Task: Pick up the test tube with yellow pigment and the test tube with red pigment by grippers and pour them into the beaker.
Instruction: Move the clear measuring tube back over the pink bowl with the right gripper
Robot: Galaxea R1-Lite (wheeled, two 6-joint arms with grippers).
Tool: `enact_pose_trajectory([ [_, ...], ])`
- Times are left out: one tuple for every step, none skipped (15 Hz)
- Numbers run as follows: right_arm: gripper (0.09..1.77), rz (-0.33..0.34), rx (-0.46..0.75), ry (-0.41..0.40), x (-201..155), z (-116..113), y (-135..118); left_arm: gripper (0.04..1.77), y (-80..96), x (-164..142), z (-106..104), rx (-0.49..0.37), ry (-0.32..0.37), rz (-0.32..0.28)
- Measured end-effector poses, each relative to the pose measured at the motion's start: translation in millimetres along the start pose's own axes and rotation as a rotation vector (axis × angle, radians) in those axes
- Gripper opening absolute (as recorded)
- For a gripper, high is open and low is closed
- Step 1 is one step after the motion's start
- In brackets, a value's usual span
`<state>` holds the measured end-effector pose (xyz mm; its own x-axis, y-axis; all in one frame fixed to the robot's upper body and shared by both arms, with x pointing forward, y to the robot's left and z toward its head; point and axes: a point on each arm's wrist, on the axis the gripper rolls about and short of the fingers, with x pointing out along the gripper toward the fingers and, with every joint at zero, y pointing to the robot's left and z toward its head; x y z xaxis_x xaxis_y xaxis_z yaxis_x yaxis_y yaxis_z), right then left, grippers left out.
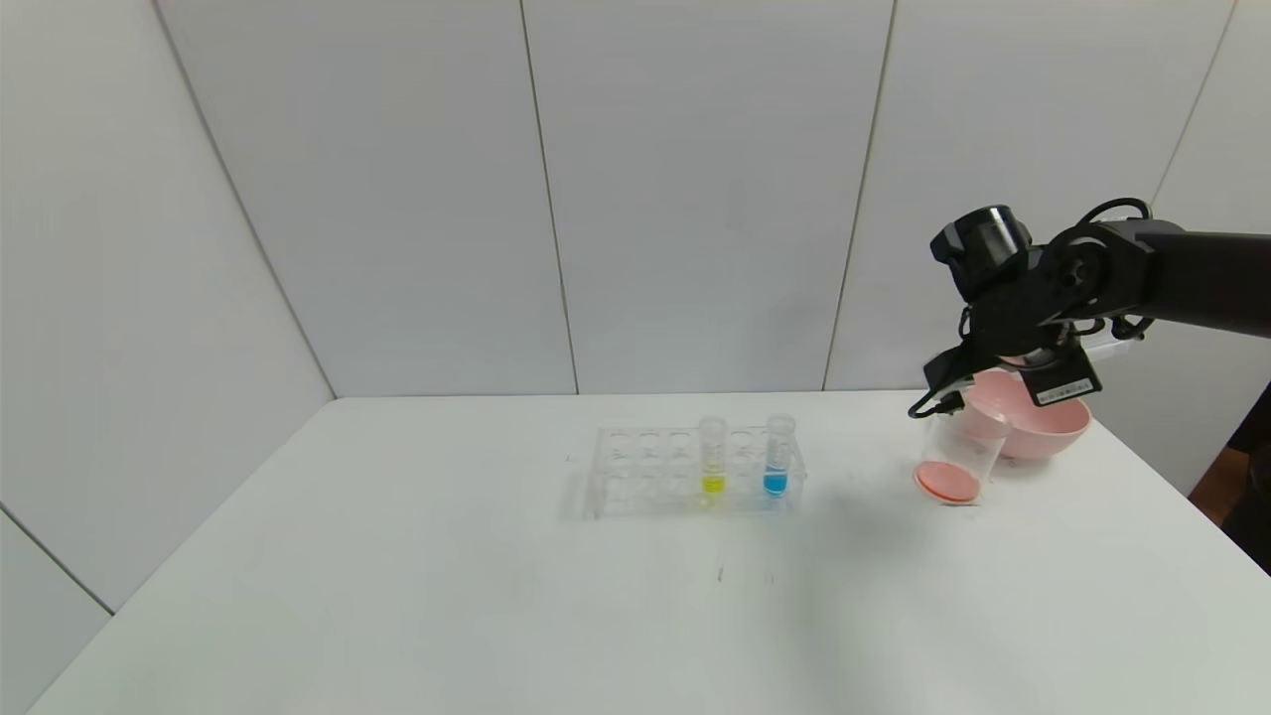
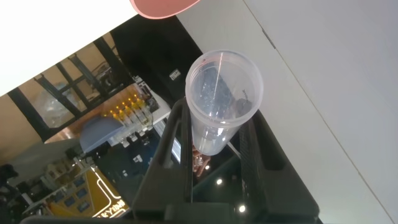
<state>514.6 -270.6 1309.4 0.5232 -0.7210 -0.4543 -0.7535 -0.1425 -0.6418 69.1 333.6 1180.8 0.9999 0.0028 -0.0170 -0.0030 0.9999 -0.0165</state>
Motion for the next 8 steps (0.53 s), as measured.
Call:
enact_pose_trajectory([
  [0.50, 0.000, 0.000, -0.001, -0.2, 0.0, 0.1, 1.72, 0.0, 0.0, 0.0, 0.000, 0.000, 0.000],
  [0.50, 0.000, 0.002, -0.001, -0.3, -0.4, 0.0, 1.72, 0.0, 0.0, 0.0, 0.000, 0.000, 0.000],
  [0.50, 0.000, 0.006, -0.003, -0.4, -1.0, -0.1, 1.72, 0.0, 0.0, 0.0, 0.000, 0.000, 0.000],
  [0.50, -0.001, 0.011, -0.007, -0.6, -3.4, -0.6, 1.72, 0.0, 0.0, 0.0, 0.000, 0.000, 0.000],
  [0.50, -0.002, 0.018, -0.009, -1.0, -7.0, -1.3, 1.72, 0.0, 0.0, 0.0, 0.000, 0.000, 0.000],
  [0.50, -0.003, 0.031, -0.010, -1.6, -11.1, -1.8, 1.72, 0.0, 0.0, 0.0, 0.000, 0.000, 0.000],
  [0.50, -0.003, 0.056, -0.028, -1.7, -16.9, -2.4, 1.72, 0.0, 0.0, 0.0, 0.000, 0.000, 0.000],
  [0.50, 0.001, 0.096, -0.072, -0.8, -23.5, -2.5, 1.72, 0.0, 0.0, 0.0, 0.000, 0.000, 0.000],
])
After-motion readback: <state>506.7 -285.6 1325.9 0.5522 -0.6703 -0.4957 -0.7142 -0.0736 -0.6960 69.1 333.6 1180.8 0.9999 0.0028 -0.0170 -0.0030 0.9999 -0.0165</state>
